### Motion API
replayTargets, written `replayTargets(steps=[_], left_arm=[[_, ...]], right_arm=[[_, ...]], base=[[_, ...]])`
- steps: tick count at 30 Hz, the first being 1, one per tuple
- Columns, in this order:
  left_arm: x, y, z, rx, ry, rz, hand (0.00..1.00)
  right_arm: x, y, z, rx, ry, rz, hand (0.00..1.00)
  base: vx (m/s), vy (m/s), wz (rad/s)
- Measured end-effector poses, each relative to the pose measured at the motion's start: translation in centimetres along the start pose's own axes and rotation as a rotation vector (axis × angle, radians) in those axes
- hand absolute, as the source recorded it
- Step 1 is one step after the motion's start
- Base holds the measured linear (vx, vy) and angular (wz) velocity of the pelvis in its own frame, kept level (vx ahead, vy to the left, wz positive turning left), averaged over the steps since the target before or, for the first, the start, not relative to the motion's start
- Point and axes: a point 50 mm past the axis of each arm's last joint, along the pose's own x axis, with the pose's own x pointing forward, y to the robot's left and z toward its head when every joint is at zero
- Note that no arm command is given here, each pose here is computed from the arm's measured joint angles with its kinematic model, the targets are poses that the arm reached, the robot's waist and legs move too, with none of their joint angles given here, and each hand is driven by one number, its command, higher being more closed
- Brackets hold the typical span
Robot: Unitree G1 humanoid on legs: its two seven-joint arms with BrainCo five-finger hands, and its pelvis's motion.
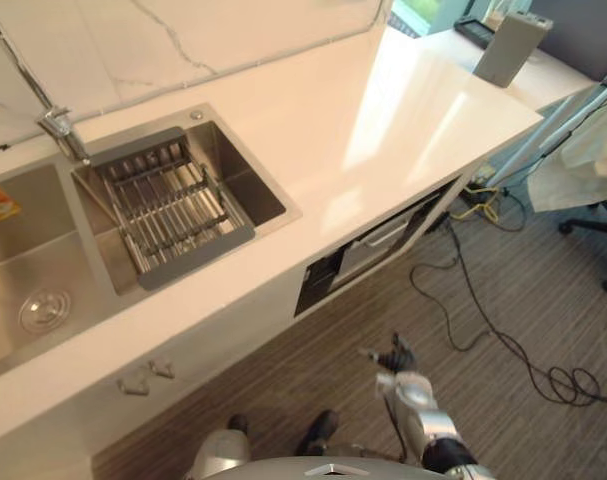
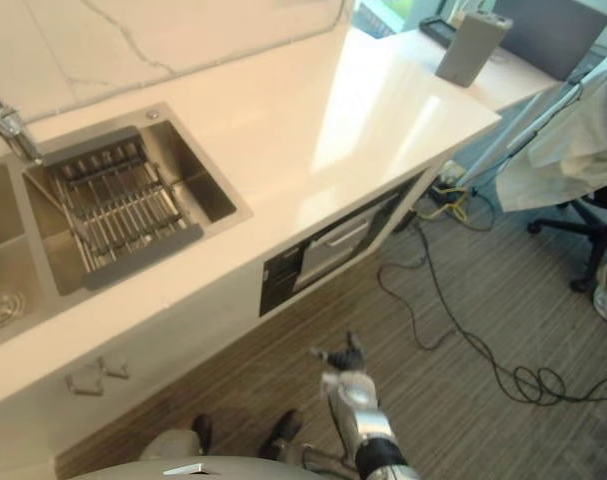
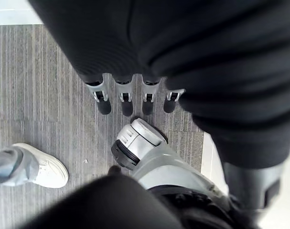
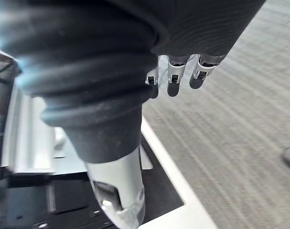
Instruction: Walk over to the sink, pick up the cup, carry it to the dishwasher, place the cup inside the dishwasher, then close the dishwasher door
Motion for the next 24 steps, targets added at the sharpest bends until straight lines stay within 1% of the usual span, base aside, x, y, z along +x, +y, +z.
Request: replayTargets(steps=[2,5,6,8,12,14,17,20,22,24], left_arm=[[0.0,0.1,-0.2,-0.075,0.002,-0.007,0.0],[-0.1,0.1,-0.5,-0.105,0.022,-0.024,0.0],[-0.1,0.2,-0.4,-0.118,0.018,-0.023,0.0],[0.1,-0.2,0.5,-0.188,-0.022,-0.041,0.0],[0.3,-0.7,1.7,-0.209,-0.055,-0.046,0.0],[0.3,-0.5,1.5,-0.217,-0.049,-0.036,0.0],[0.3,-0.7,1.4,-0.225,-0.049,-0.037,0.0],[0.3,-0.7,1.1,-0.251,-0.048,-0.034,0.0],[0.3,-0.5,0.9,-0.24,-0.045,-0.03,0.0],[0.3,-0.6,0.9,-0.194,-0.034,-0.023,0.0]], right_arm=[[-0.3,-1.2,-3.0,0.019,0.124,-0.033,0.0],[-0.9,-1.9,-6.1,0.054,0.245,-0.046,0.0],[-1.1,-2.1,-6.5,0.058,0.262,-0.047,0.0],[-1.5,-2.6,-7.9,0.046,0.309,-0.054,0.0],[-1.6,-2.3,-8.3,0.053,0.324,-0.029,0.0],[-1.3,-1.9,-7.9,0.038,0.313,-0.004,0.0],[-1.5,-2.0,-8.4,-0.01,0.342,0.001,0.0],[-1.7,-2.1,-8.8,-0.005,0.386,-0.009,0.0],[-2.0,-2.4,-9.5,0.003,0.422,-0.023,0.0],[-2.2,-3.1,-9.9,0.055,0.437,-0.053,0.0]], base=[[0.13,0.098,0.07],[0.07,0.085,0.12],[0.05,0.088,0.28],[0.01,0.07,0.36],[-0.04,0.046,0.12],[-0.03,0.025,0.14],[-0.03,0.028,0.36],[0.0,0.065,0.49],[0.06,0.086,0.68],[0.06,0.066,0.88]])
